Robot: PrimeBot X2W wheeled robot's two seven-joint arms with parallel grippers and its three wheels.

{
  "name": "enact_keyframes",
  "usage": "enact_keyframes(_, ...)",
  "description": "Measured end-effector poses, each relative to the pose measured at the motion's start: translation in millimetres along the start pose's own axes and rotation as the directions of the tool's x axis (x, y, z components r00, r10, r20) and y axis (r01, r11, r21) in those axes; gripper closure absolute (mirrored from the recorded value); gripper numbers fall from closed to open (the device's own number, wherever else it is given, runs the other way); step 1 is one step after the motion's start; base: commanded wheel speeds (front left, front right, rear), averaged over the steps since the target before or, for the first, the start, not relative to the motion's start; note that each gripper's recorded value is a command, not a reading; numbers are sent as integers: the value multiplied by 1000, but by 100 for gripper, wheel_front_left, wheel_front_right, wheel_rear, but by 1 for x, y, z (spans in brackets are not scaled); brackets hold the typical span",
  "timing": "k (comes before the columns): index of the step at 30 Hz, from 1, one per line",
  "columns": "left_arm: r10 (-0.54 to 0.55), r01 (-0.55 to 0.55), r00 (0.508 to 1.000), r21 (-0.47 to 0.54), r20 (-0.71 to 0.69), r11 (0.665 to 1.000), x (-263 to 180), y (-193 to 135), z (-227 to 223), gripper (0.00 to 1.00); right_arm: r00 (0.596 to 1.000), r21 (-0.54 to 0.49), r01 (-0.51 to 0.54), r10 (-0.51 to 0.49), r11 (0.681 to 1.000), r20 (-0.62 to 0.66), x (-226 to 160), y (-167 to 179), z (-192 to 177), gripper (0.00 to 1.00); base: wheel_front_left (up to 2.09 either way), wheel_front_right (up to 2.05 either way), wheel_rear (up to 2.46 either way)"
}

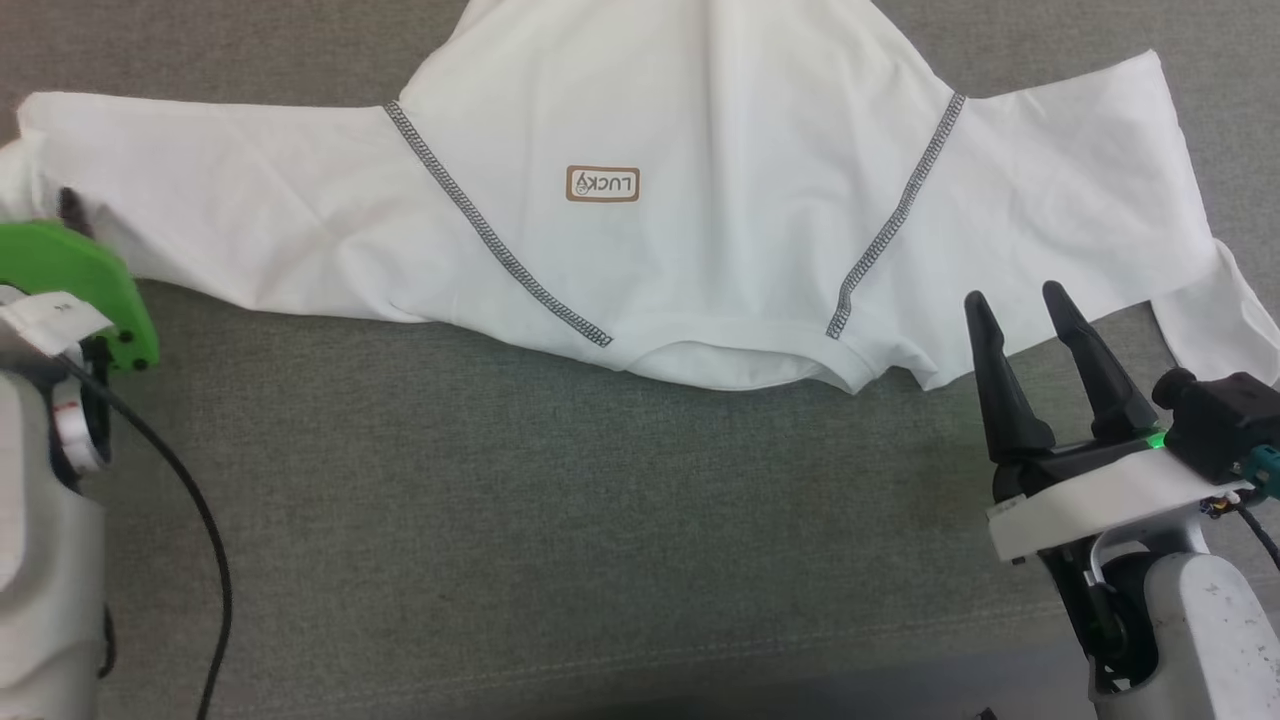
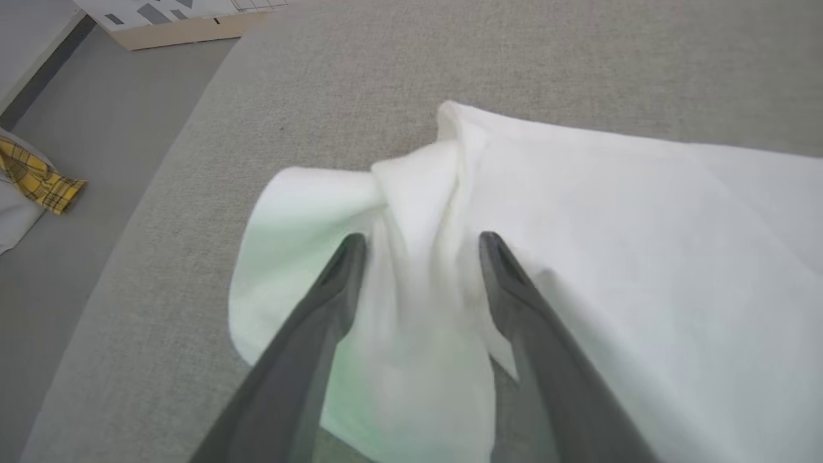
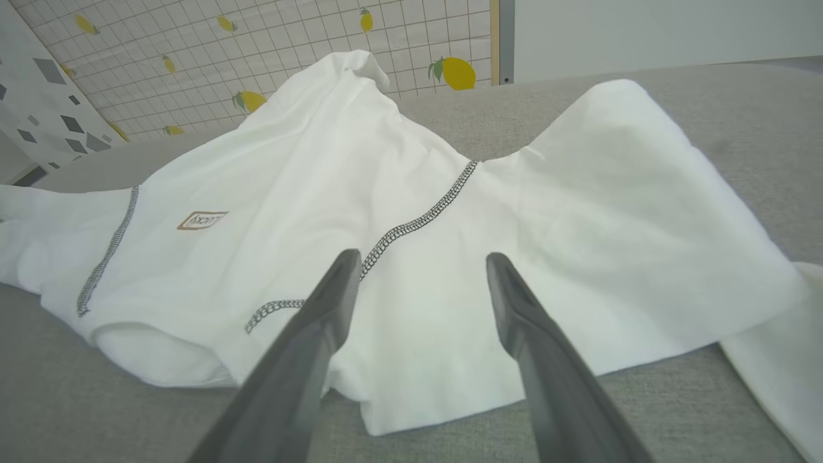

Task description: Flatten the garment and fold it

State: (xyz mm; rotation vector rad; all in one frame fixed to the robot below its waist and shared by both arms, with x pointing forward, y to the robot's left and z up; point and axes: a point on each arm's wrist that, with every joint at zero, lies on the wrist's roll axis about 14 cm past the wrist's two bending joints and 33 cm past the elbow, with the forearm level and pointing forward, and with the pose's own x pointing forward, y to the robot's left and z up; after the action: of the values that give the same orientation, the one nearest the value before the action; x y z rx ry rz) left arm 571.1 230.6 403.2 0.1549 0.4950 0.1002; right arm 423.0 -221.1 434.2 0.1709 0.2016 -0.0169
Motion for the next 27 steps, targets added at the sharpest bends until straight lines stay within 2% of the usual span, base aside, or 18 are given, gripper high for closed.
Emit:
enact_keyframes(7, -47, 68, 984, -121, 170, 990, -16, -30, 15, 0, 998, -9, 42, -42, 999, 45, -6, -15, 15, 0, 0, 0, 0)
enact_keyframes(14, -53, 149, 946, -284, 318, 947, -74, -55, 22, 0, 996, -13, 64, -63, 998, 69, -23, -18, 29, 0, 0, 0, 0)
enact_keyframes(17, -64, 184, 944, -355, 324, 917, -97, -67, 16, 0, 995, -6, 54, -53, 999, 79, -29, -12, 34, 0, 0, 0, 0)
enact_keyframes(21, -121, 241, 944, -395, 306, 887, -120, -90, 9, 0, 995, 4, 36, -36, 999, 96, -36, -3, 42, 0, 0, 0, 0)
enact_keyframes(27, -212, 274, 958, -399, 192, 875, -131, -118, -15, 0, 993, 14, 2, -4, 1000, 114, -40, 10, 51, 0, 0, 0, 0)
